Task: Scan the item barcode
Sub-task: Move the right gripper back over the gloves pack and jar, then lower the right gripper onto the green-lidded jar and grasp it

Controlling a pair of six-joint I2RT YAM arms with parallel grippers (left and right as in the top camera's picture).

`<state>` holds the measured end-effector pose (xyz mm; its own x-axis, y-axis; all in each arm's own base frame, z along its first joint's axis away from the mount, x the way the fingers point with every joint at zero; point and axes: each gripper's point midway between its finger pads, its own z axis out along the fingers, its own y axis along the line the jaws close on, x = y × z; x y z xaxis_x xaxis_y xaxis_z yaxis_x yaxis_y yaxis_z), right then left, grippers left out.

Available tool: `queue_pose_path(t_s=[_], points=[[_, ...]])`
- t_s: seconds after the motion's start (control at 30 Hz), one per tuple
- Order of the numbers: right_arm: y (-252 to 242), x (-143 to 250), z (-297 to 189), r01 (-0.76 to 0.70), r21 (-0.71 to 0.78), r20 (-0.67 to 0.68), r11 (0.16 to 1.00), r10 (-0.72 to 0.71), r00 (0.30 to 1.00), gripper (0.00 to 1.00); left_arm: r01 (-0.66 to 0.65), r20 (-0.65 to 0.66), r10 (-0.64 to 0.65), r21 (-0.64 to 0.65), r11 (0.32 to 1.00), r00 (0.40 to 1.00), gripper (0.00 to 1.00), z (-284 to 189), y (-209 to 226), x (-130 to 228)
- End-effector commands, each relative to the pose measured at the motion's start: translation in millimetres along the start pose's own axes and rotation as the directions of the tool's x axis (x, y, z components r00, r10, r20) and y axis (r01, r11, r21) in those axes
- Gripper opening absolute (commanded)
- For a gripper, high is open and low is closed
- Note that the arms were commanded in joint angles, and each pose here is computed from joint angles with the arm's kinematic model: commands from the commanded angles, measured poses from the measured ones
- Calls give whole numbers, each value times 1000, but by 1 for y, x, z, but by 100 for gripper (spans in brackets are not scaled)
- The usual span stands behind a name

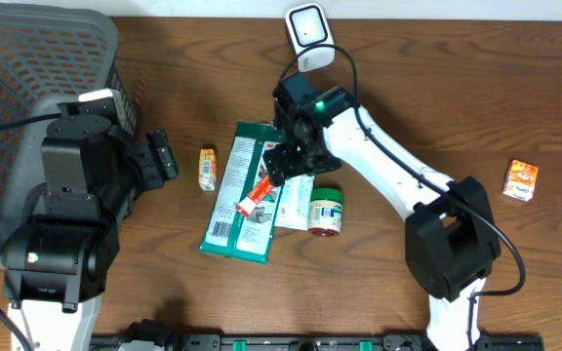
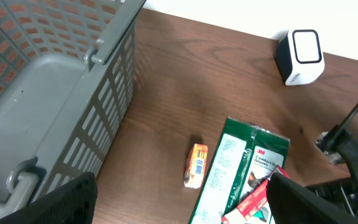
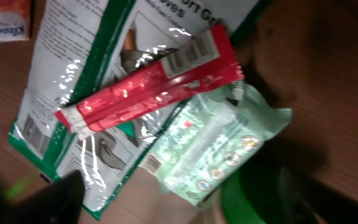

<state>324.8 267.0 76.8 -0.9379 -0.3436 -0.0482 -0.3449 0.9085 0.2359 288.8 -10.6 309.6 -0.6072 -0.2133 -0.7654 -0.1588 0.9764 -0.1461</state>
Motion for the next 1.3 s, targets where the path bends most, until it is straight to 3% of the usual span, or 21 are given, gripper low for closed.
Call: queue_pose_path(t_s=[0.0, 0.13, 0.2, 0.23, 0.37, 0.73, 0.87, 1.03, 1.27], points=[[-6, 8, -14, 23, 16, -13, 1000, -23, 1000, 86, 11, 12, -11, -7, 1000, 1000, 87, -2, 2, -4], [-3, 14, -41, -5, 13, 25, 1000, 4, 1000, 86, 11, 13, -11, -7, 1000, 1000, 87, -2, 2, -4], [0, 17, -56, 6, 22, 55, 1000, -7, 998, 95, 11, 12, -11, -8, 1000, 1000, 87, -2, 2, -4], [-4, 20, -63, 6, 50, 62, 999, -9, 998, 99, 11, 12, -11, -7, 1000, 1000, 87, -2, 2, -4], [-36, 38, -80, -130, 234, 71, 964, 116, 991, 99, 11, 13, -11, -7, 1000, 1000, 87, -2, 2, -4], [-35, 59, -34, -203, 207, 13, 957, 205, 979, 99, 11, 12, -11, -7, 1000, 1000, 87, -2, 2, -4], [-28, 63, -15, -185, 179, 4, 966, 187, 982, 65, 11, 13, -11, -7, 1000, 1000, 87, -2, 2, -4], [-24, 60, -3, -162, 176, 29, 971, 159, 987, 61, 11, 12, -11, -7, 1000, 1000, 87, -2, 2, -4], [-47, 61, 2, -152, 302, 69, 941, 138, 988, 59, 11, 12, -11, -7, 1000, 1000, 87, -2, 2, -4]])
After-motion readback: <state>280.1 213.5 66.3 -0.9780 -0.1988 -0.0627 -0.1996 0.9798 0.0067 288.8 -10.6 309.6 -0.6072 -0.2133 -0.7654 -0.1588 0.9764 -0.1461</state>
